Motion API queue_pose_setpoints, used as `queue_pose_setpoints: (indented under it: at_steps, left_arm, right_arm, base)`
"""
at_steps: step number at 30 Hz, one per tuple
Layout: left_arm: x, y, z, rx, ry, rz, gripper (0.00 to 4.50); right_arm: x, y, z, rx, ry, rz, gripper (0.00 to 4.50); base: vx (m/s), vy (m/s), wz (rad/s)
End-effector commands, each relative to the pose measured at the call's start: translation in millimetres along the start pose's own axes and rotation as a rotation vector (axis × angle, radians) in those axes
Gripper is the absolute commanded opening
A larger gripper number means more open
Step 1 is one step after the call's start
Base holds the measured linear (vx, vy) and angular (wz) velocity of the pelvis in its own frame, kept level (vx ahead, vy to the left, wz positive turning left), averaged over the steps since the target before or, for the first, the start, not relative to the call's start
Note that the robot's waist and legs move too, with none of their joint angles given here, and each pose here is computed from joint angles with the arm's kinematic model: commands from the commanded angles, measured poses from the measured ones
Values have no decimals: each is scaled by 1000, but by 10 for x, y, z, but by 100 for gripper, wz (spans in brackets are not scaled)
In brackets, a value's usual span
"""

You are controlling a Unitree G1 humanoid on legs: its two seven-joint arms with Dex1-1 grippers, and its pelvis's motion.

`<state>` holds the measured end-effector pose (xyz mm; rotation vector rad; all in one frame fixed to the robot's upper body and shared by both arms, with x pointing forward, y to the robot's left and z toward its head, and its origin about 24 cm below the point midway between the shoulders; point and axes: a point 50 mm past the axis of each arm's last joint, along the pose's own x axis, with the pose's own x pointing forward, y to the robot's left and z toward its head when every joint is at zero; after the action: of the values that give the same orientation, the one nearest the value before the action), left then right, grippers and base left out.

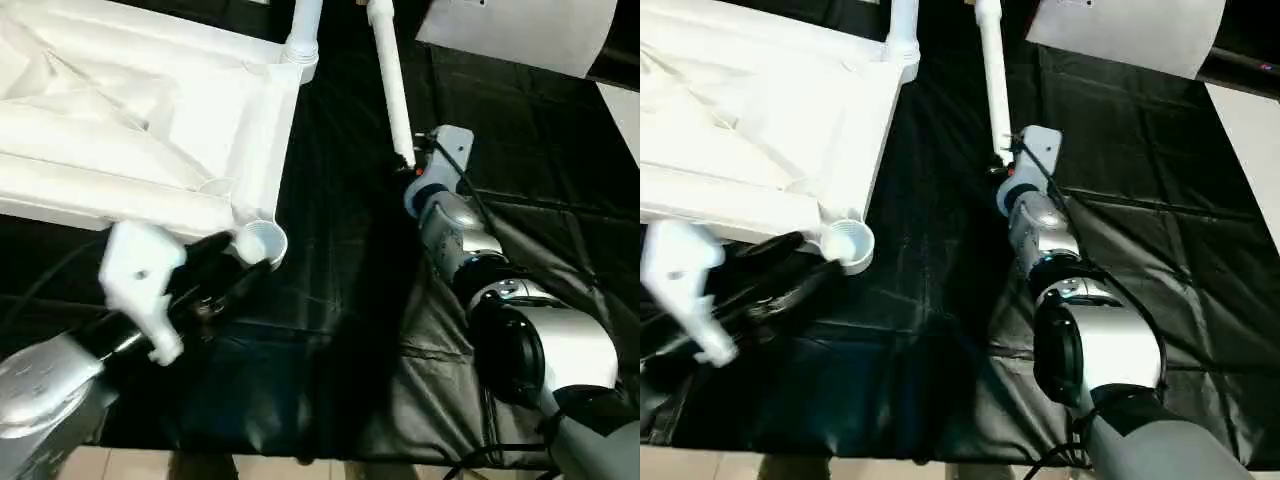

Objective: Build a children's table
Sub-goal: Pick table leg

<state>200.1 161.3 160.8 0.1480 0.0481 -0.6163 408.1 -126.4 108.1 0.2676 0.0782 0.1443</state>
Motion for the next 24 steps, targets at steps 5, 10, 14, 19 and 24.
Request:
queue_pose_setpoints:
  at_steps: [5,10,14,19,24]
  left_arm:
    - [196,23,-85,14,-28,-12,276]
    - [334,19,-153,7,-25,-6,312]
    - [405,26,-232,56,-8,-16,341]
    - [468,65,-225,171,-4,-40,360]
    - [509,78,-192,277,-5,-73,398]
  right_arm:
    - [-79,-189,112,-3,-119,16,122]
    - [-202,-257,98,-22,-173,26,122]
    - [-386,-269,92,-39,-204,26,122]
    - [-619,-241,115,-120,-181,119,122]
    - [-828,-397,215,-159,-144,116,122]
  base:
    - [0,0,0]
    - [0,0,0]
    - [0,0,0]
    - [-32,0,0]
    - [-57,28,-1]
